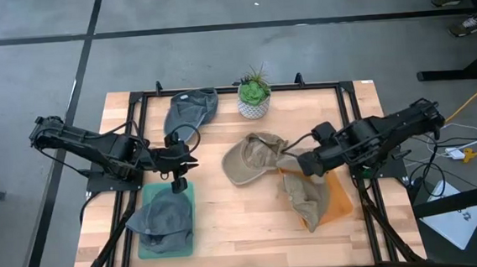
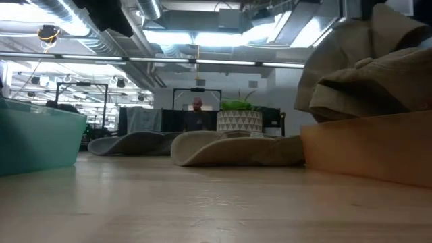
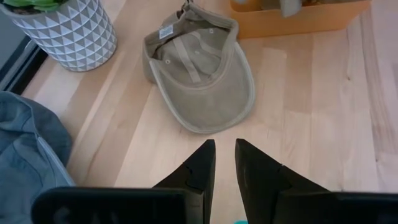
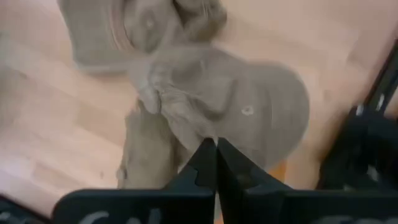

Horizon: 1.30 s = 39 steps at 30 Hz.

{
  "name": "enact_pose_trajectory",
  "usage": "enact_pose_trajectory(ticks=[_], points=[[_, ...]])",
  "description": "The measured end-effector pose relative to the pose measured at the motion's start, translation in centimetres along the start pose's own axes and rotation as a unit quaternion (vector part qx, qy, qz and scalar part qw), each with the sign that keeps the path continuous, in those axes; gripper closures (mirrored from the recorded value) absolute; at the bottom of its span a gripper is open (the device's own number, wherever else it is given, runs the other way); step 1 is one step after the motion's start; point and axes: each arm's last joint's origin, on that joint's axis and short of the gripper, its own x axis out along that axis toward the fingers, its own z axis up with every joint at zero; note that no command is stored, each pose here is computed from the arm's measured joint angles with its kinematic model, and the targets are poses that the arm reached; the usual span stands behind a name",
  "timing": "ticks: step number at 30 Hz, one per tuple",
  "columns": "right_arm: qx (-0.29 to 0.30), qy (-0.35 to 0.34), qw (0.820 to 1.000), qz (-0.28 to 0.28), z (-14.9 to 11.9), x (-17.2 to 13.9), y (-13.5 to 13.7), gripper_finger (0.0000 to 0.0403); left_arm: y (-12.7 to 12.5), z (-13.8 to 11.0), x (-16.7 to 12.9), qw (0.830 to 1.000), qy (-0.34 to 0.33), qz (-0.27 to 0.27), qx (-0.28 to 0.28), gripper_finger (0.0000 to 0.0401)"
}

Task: Pick & Place hat
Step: Put the left brown cap into the orange bin

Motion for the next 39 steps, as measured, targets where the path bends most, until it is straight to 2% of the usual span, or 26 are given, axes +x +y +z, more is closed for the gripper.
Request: enact_pose_trajectory(ticks=[4,9,16,22,29,39], points=[[0.04,0.072,0.996,-0.017,-0.7,0.8,-0.4,0.0402,0.0,0.0,0.0,1.0,0.0,0.0,0.0,0.0342],[0.079,0.163,0.982,-0.048,-1.8,1.7,-0.5,0.0402,0.0,0.0,0.0,1.0,0.0,0.0,0.0,0.0342],[0.103,0.216,0.969,-0.062,-3.2,1.4,-0.5,0.0399,0.0,0.0,0.0,1.0,0.0,0.0,0.006,0.0342],[0.107,0.196,0.973,-0.055,-3.5,0.9,-0.4,0.04,0.0,0.0,0.0,1.0,-0.003,0.006,0.013,0.0342],[0.138,0.212,0.965,-0.074,-3.8,1.6,0.1,0.0397,0.0,0.0,0.0,1.0,-0.003,0.008,0.014,0.0342],[0.06,0.204,0.977,-0.006,-4.4,3.3,3.0,0.0366,0.0,0.0,0.0,1.0,-0.003,0.008,0.014,0.0342]])
